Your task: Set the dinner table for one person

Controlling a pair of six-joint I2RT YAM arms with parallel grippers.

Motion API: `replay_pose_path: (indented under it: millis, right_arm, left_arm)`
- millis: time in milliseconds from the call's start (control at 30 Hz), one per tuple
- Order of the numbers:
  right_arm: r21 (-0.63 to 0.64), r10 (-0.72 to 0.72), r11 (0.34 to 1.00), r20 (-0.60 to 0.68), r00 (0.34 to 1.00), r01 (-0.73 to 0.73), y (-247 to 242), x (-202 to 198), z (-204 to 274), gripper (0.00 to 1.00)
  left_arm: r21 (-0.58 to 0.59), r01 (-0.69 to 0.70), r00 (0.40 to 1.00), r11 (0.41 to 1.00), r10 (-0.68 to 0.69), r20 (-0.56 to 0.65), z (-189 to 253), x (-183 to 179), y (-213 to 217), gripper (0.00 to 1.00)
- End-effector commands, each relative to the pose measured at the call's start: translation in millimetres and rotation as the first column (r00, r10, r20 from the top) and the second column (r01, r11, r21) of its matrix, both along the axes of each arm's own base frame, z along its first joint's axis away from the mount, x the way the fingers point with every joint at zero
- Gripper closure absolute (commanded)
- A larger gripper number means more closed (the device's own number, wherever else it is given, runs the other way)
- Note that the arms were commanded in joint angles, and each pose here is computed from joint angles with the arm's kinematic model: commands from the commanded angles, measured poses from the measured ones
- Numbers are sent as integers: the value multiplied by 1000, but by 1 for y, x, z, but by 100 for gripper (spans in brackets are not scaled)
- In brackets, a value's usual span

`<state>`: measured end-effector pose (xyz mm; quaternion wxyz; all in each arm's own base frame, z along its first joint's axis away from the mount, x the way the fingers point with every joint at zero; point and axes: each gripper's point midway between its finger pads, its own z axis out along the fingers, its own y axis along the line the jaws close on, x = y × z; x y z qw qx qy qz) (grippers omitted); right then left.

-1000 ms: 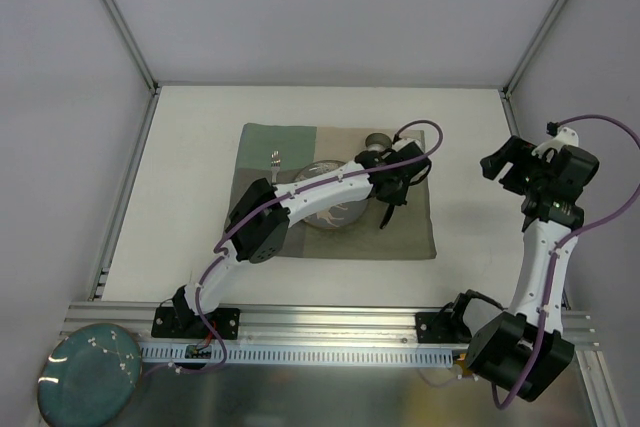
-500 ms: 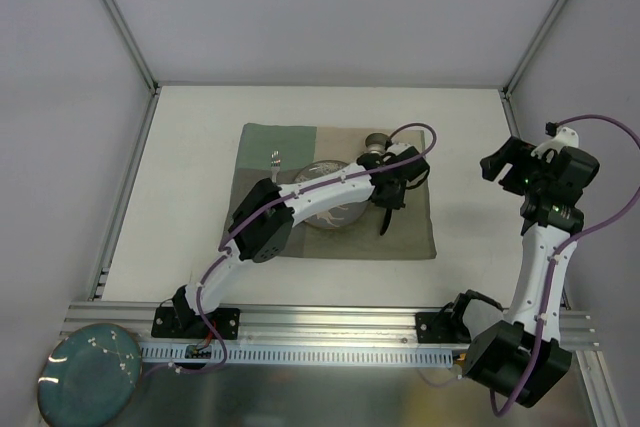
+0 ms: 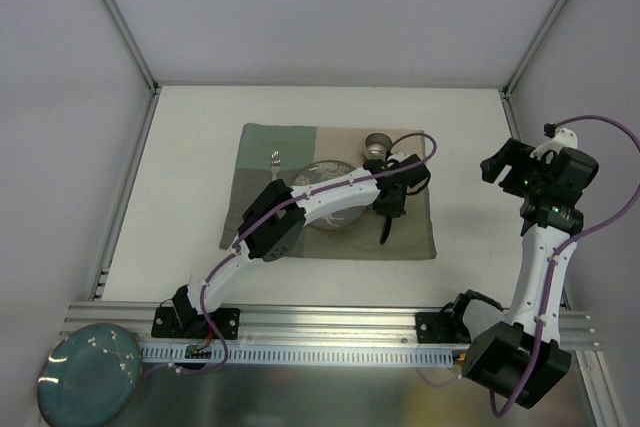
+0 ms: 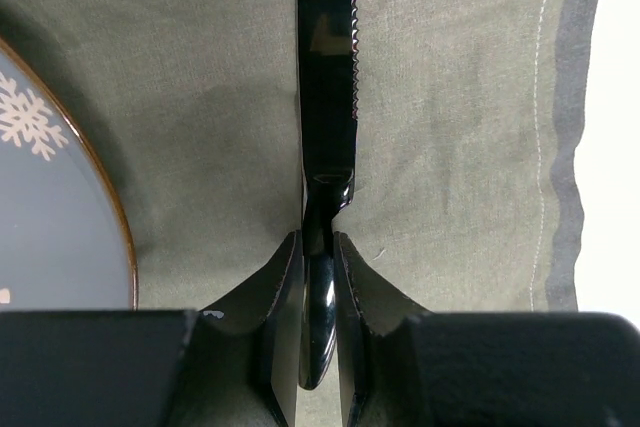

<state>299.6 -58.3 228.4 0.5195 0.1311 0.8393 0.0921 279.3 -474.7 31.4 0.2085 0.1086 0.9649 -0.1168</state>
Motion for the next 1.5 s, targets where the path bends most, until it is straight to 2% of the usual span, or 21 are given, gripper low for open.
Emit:
replay_pose_path:
  millis: [0, 300, 833, 1467]
  right_arm:
    - [-25, 22, 999, 21, 1000, -22, 4, 0, 4, 17]
    - [-21, 32, 999, 15, 999, -32, 6, -2, -1, 17]
    - [-19, 43, 999, 4, 999, -43, 7, -4, -3, 17]
    - [-23, 46, 999, 3, 999, -46, 8, -4, -4, 17]
  left_arm:
    - [-48, 1, 1000, 999, 0, 20, 22, 1, -12, 100]
    - [-39, 15, 997, 999, -13, 72, 26, 13, -13, 100]
    - [-6, -9, 997, 1000, 9, 75, 10, 30, 2, 100]
    - [8, -11, 994, 1000, 10, 112, 12, 44, 10, 100]
